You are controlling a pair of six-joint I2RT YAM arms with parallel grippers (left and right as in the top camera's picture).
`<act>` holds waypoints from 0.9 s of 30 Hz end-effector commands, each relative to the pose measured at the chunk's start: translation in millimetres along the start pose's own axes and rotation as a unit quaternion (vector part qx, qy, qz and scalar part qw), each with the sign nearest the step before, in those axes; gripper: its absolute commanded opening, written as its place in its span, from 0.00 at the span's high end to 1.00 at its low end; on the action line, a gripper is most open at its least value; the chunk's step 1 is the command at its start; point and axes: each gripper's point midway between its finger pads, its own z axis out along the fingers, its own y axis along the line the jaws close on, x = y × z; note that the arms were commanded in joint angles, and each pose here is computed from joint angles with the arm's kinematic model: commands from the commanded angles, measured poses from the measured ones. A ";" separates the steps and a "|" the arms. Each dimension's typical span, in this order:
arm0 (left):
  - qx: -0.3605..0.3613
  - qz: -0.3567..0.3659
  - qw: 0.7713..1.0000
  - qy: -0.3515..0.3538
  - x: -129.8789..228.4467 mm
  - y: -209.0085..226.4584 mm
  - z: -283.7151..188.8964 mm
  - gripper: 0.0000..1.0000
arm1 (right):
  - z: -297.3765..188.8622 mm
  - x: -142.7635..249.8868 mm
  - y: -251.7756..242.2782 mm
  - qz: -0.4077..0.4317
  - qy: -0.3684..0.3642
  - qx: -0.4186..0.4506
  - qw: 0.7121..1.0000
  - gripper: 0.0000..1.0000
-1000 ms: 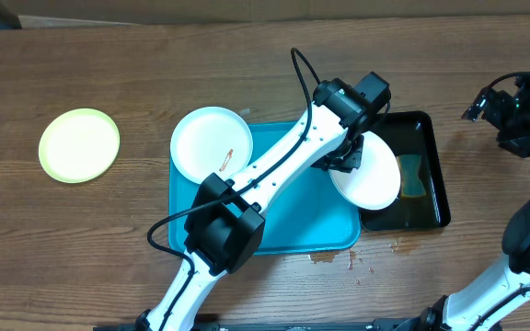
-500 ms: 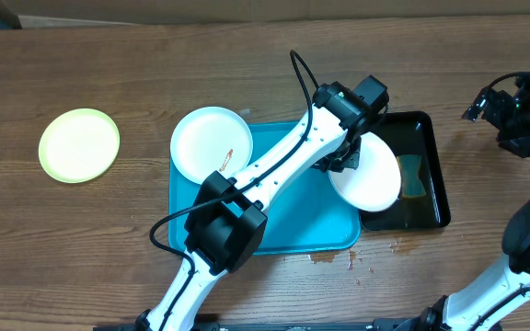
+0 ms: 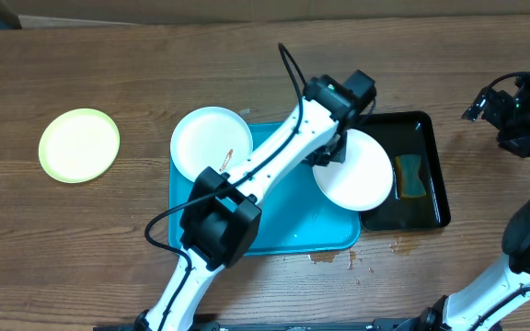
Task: Clean dirty plates on tray and stack at the side
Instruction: 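Carry the white plate left and set it on the yellow plate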
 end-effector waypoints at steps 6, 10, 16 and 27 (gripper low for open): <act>0.027 -0.004 0.996 -0.083 -46.7 30.9 -61.9 0.96 | -13.8 -5.7 4.4 -0.002 -0.020 -0.007 1.000 0.00; 0.035 -0.049 0.992 -0.111 -61.7 73.5 -94.0 0.96 | -13.8 -5.7 4.4 -0.002 -0.020 -0.007 1.000 0.00; 0.017 -0.148 0.983 -0.110 -71.1 170.7 -114.4 0.96 | -13.8 -5.7 4.4 -0.002 -0.020 -0.007 1.000 0.00; -0.037 -0.388 0.919 -0.056 -36.1 395.1 -101.8 0.96 | -13.8 -5.7 4.4 -0.002 -0.020 -0.007 1.000 0.00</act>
